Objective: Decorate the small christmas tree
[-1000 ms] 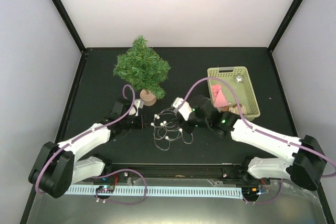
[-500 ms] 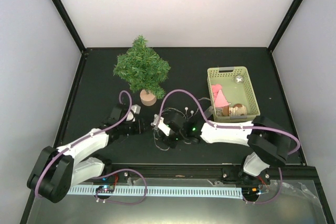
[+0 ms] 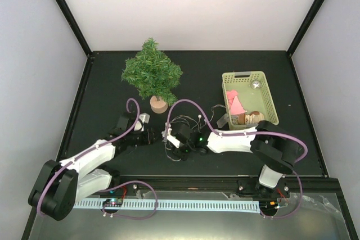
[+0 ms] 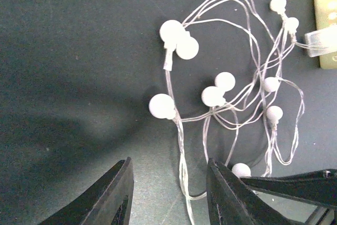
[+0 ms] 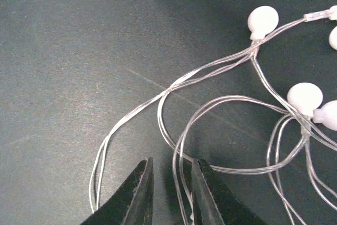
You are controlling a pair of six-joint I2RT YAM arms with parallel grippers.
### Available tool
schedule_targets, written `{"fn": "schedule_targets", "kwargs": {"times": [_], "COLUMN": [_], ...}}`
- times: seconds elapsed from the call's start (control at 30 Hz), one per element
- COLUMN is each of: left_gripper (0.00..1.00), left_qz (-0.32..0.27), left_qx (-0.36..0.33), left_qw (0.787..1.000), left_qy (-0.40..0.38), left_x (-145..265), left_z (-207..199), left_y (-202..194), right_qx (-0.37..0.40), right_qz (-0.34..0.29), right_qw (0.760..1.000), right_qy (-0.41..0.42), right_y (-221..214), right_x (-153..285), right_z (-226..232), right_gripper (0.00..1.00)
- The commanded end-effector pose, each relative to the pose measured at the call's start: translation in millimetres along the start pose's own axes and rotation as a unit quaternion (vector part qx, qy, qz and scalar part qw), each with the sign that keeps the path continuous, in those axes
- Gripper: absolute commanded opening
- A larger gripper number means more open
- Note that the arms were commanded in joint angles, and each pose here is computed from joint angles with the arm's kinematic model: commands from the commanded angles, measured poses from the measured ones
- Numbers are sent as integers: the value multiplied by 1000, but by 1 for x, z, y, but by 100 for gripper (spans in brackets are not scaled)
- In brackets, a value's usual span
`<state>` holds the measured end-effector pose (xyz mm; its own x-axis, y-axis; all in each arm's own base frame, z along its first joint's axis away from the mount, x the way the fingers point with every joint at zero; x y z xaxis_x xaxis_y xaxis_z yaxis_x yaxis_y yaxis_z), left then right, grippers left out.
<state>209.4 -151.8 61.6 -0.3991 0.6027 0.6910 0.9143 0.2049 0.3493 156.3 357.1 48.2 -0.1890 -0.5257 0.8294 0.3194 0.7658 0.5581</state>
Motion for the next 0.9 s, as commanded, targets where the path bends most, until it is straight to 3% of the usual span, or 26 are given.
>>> {"fn": "schedule_targets", "kwargs": {"times": [0.0,0.2,0.23,0.33,0.47,0.63,0.87], "left_gripper": [40,40,40,40,43,59,61], "left_qz": [-14,-15,-13,-6,11,3,-9], "left_qx": [-6,-8,-10,-17,-43,-89,-108], "left_qw": [999,999,999,999,996,985,976], "left_qy": [-29,-32,-32,-41,-80,-149,-187], "left_x": [6,7,7,6,10,32,40], "left_z": [-11,-13,-13,-16,-34,-72,-92], "left_y": [7,7,6,5,5,14,21], "right_qx": [14,16,17,19,16,-8,-58], "right_qz": [-17,4,4,0,-38,-131,-223], "right_qw": [1000,1000,1000,999,997,987,969], "right_qy": [-19,-14,-15,-33,-65,-87,-86], "right_y": [12,5,6,11,37,64,91], "right_x": [4,-8,-6,6,55,127,193], "right_z": [-5,-3,-4,-9,-16,-20,-21], "right_gripper": [23,23,21,2,1,1,1]}}
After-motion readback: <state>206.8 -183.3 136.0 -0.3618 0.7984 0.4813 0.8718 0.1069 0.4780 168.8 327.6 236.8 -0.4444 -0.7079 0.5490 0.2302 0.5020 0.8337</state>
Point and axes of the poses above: each gripper's point midway between its finger pads, its own x axis back along the fingers, its own z axis along the line the jaws close on, y = z × x, the point moved 2 cm from there along x, back along the fingers, and after that the axes turned 2 degrees about x, right-handed, at the moved point
